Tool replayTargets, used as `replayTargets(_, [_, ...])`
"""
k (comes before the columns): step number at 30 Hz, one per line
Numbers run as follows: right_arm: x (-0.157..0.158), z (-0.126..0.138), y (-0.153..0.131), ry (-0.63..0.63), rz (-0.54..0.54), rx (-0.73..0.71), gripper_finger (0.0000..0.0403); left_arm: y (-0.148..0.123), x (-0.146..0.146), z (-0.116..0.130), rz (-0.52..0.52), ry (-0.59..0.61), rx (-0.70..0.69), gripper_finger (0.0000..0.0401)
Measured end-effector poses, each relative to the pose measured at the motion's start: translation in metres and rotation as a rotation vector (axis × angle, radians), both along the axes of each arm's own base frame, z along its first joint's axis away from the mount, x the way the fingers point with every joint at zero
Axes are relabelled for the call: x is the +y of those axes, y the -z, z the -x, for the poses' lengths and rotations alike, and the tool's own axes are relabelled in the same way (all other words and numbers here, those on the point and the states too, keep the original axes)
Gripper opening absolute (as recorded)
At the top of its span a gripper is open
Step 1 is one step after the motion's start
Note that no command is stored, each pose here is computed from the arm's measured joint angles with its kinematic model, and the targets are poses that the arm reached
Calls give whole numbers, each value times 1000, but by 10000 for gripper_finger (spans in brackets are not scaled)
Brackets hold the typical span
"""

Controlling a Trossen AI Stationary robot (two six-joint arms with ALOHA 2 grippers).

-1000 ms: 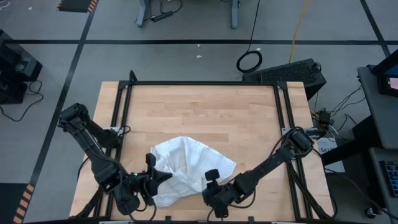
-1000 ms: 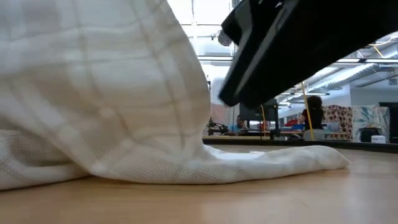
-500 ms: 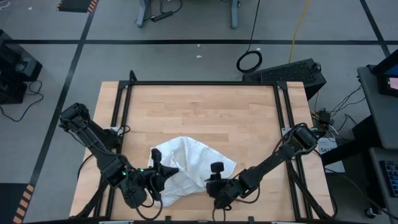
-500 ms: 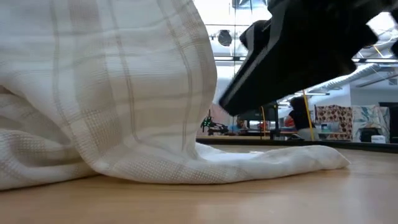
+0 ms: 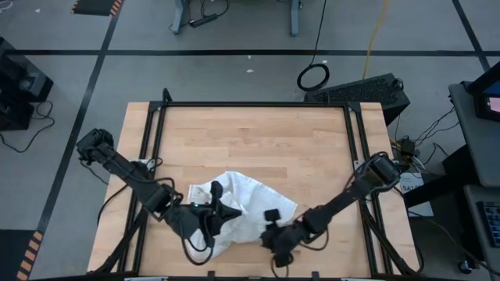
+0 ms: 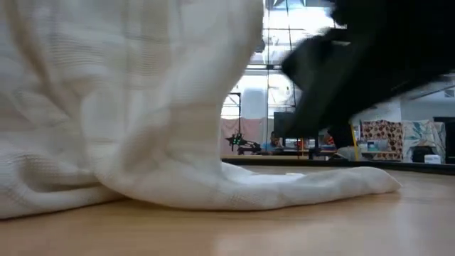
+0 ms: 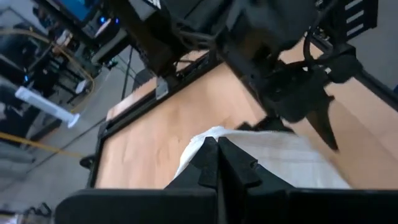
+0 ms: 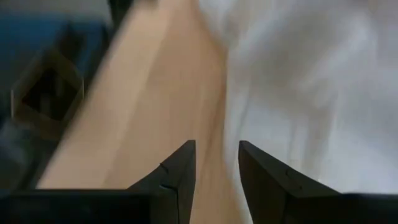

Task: Roll towel
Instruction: Fold the brown checkered towel

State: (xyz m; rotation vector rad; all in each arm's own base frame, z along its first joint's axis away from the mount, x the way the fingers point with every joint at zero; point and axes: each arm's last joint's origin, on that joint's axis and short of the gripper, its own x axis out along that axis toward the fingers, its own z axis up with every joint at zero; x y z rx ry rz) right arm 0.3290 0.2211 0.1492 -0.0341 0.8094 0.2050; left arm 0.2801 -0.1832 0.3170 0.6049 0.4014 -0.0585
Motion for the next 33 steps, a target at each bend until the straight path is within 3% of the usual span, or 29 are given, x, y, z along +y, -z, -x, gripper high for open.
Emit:
replayTargets(5, [-2,38,-22,127,138,116,112,-3,13,-11,-51,39,-14,0])
replayTargets(11, [-15,66,-22,318,416,118,112,-10,32,-28,40,116,-59,0])
replayTargets(14, [-26,68,-1,356,370,116,112,-12,37,-31,43,150,-78,0])
replayTargets(20, [-42,71,35,368,163,75,112,-11,37,-31,27,160,-72,0])
replayTargets(28, [-42,67,22,332,54,151,149,7,43,-24,30,87,119,0])
replayTargets(33, [-42,70,24,375,37,165,161,8,42,-23,10,90,134,0])
